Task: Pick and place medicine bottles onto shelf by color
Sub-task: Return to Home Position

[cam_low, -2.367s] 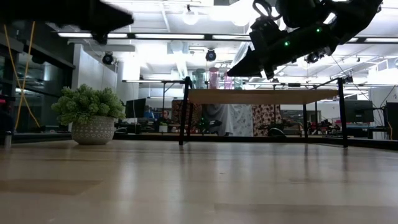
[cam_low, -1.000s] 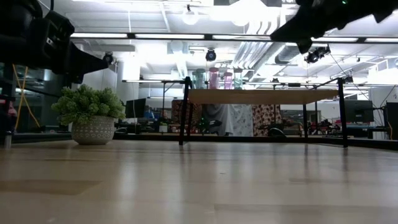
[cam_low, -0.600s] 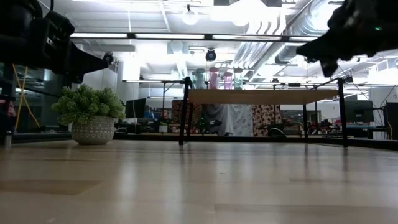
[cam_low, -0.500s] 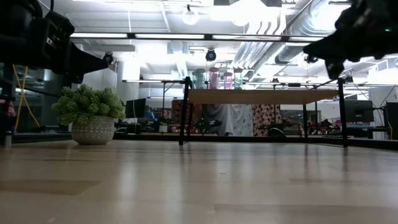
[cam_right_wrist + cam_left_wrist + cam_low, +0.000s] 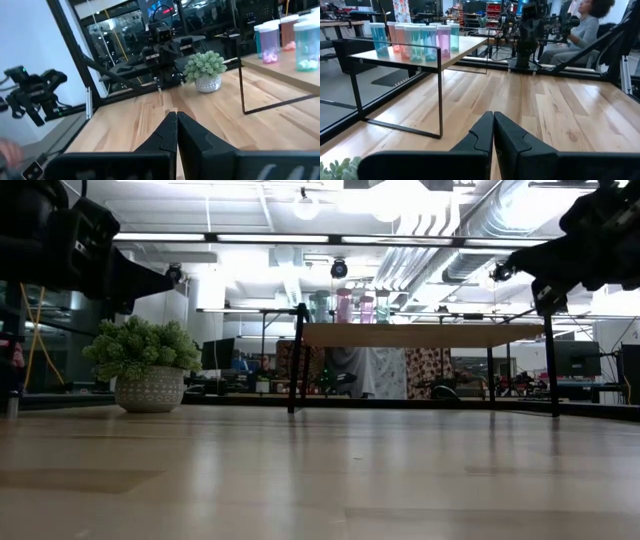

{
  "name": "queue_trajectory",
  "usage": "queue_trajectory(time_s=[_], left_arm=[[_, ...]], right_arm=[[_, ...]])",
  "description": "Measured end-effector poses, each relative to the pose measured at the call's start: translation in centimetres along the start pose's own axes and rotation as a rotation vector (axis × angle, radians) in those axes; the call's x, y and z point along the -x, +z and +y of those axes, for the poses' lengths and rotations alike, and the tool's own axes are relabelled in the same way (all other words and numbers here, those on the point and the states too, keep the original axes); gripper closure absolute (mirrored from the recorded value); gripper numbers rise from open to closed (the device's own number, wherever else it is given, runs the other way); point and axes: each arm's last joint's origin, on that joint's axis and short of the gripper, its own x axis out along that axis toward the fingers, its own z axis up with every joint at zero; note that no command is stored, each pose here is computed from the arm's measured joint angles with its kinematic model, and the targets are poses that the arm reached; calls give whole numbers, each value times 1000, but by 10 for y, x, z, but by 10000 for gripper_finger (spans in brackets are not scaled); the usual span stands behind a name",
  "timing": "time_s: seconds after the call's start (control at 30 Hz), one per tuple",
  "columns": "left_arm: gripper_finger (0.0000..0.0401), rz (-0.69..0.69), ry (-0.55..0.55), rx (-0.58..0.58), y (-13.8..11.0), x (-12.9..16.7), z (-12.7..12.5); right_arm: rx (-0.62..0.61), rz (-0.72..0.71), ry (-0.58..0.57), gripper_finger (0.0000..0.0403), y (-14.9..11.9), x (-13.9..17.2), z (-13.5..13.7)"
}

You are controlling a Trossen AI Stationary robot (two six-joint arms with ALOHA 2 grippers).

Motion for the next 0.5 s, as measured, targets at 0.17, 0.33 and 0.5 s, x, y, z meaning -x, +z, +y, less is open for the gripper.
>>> queue_trajectory(time_s=[0.17,0.33,0.5], left_arm=[[398,5,0,-1,0,0,0],[398,5,1,-1,0,0,0],[398,5,1,-1,0,0,0]], right_arm=[[70,8,11,403,0,0,1],[-35,10,11,403,0,0,1],[-92,12,13,402,-1,0,1]])
